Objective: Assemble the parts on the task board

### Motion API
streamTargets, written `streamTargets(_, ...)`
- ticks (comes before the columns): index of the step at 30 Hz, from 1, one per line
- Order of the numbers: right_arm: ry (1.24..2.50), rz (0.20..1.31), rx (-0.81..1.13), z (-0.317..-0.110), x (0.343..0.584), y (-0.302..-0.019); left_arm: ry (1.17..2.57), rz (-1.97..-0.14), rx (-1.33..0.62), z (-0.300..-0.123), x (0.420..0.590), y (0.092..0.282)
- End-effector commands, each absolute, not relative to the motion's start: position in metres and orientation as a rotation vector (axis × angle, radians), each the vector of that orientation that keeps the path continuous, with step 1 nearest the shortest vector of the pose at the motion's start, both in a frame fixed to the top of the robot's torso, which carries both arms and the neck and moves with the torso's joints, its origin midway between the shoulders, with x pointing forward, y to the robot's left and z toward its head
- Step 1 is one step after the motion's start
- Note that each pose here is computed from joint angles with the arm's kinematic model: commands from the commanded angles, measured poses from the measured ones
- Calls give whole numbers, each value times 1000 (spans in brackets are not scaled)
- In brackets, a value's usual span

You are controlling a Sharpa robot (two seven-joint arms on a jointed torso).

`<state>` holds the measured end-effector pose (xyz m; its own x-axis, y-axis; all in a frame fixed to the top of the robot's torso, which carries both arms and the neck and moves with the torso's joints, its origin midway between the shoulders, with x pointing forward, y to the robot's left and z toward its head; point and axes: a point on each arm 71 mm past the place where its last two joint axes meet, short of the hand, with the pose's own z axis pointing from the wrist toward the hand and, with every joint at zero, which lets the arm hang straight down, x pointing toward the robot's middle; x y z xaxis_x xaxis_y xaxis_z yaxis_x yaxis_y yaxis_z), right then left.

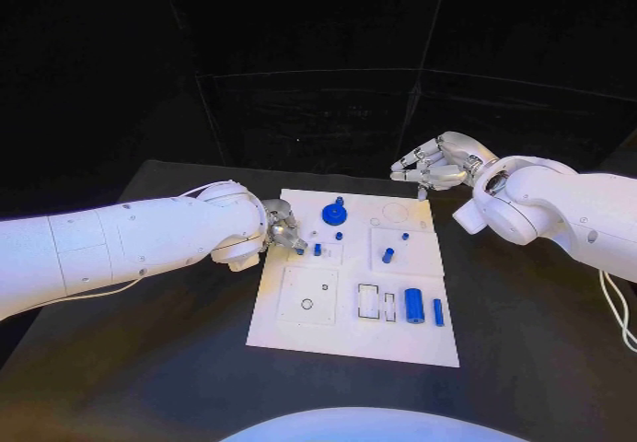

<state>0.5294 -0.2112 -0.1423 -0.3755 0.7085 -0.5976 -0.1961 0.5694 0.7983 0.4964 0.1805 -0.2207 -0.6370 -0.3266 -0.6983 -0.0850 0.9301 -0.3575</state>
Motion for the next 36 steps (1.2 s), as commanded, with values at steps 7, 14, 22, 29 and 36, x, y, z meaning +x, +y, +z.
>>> streamTargets(7,1703,1028,424,-141,529,-210,2281,-332,-247,-223,497,178)
streamTargets(14,1705,1028,424,-141,529,-210,2278,-313,-239,-224,499,179)
streamTargets(22,1706,1028,423,-141,529,-210,2265,-306,-227,-224,500,178)
streamTargets(29,1708,1028,423,-142,529,-209,2267,-307,-221,-224,500,177)
streamTargets(36,1708,1028,422,-142,529,-209,2290,-312,-192,-225,498,174)
